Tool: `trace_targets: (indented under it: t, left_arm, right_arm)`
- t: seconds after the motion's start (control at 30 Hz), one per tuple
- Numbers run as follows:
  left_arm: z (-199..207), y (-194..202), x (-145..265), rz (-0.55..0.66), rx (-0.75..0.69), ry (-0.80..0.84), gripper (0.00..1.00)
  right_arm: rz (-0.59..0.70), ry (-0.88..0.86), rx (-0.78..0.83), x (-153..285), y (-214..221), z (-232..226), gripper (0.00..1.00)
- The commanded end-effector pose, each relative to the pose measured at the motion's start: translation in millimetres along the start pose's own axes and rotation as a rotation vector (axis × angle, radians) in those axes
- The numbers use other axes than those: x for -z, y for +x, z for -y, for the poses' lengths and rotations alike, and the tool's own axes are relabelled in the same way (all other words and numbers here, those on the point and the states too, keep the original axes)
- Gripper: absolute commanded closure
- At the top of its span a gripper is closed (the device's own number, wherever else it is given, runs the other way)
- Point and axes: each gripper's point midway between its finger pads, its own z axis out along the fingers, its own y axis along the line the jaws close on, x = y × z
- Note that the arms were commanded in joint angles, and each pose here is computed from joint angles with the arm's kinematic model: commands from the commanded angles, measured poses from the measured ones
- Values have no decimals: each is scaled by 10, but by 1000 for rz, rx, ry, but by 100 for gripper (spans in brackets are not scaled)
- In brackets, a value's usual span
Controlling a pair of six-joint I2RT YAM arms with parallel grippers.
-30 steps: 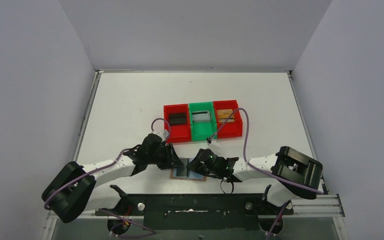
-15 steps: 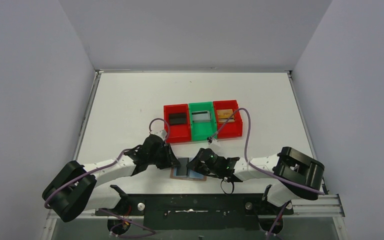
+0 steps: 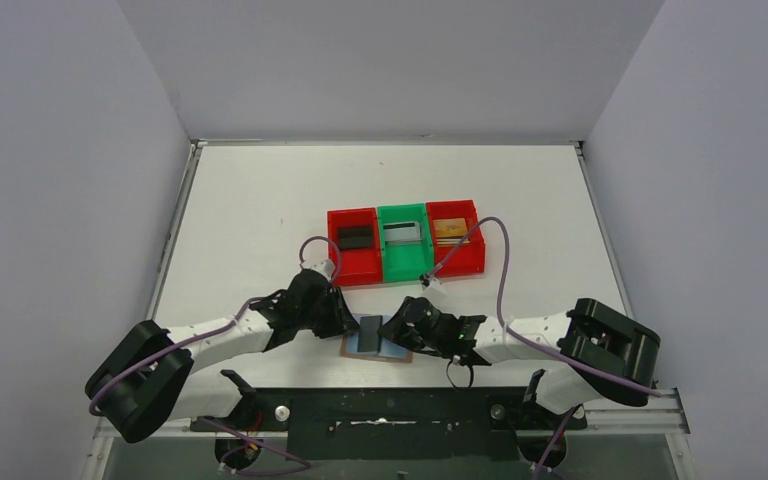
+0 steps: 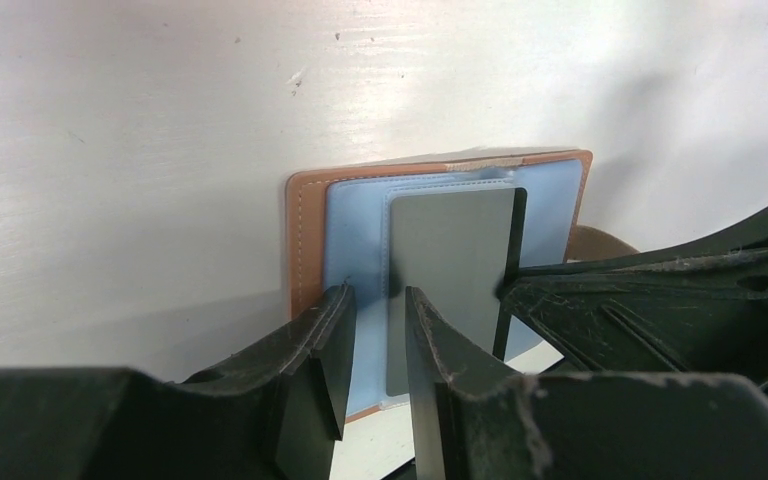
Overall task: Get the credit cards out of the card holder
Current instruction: Remove the credit card from the card holder.
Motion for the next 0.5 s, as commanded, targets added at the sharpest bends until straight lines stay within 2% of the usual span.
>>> trace_targets:
  t: [0.0,0.23,0.47]
  left_arm:
    - [-357,150,-17,-38,-34,-148,74]
    - [-302,113,-2,-25,-36,-137,74]
    - [-231,58,27,-9,-47,-125,72]
  right_arm:
    - [47,28,-13,48,-113,43,100]
    - [53,128,-9,67,-122,223,100]
    - [60,50,-42,115,-101,225,100]
